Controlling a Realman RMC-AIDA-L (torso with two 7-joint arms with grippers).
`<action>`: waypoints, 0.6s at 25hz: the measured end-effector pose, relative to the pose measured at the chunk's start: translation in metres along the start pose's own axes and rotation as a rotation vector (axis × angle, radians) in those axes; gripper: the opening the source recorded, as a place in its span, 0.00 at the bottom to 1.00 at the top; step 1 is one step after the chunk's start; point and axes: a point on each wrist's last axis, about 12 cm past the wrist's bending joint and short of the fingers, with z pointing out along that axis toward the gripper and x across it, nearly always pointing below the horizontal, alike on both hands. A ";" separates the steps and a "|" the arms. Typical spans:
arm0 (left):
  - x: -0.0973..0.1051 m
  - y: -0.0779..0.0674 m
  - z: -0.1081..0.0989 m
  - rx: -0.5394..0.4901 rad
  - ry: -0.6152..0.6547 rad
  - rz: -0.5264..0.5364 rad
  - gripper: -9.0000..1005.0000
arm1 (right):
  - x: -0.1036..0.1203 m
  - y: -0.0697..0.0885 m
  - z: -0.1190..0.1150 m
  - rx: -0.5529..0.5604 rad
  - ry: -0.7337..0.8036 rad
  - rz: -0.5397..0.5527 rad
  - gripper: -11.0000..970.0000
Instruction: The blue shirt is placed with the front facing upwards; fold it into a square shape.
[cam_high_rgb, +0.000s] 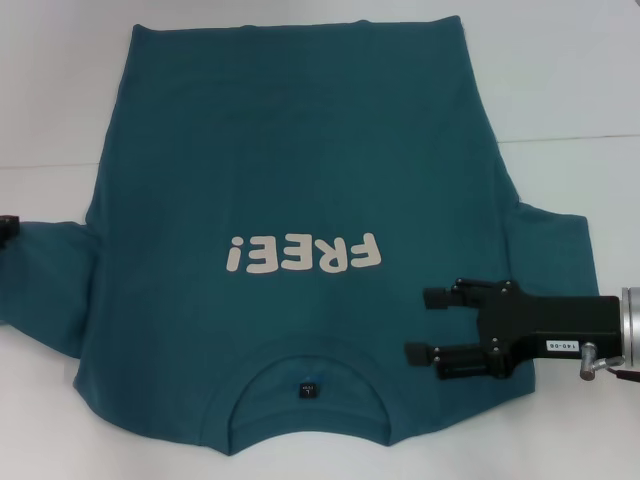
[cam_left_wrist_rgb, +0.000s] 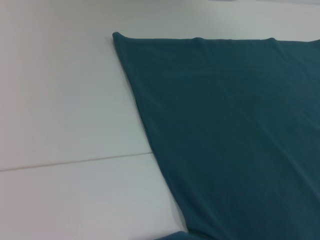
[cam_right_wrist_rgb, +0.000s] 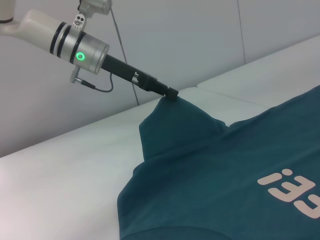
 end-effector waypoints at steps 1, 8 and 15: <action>-0.002 0.000 0.000 0.001 0.002 0.006 0.01 | 0.000 0.000 0.000 0.000 0.000 0.002 0.95; -0.011 0.003 -0.005 -0.021 0.012 0.042 0.01 | 0.000 0.000 0.000 -0.002 0.001 0.006 0.95; -0.017 0.004 -0.008 -0.035 0.022 0.074 0.01 | 0.000 0.000 0.001 -0.004 0.002 0.007 0.95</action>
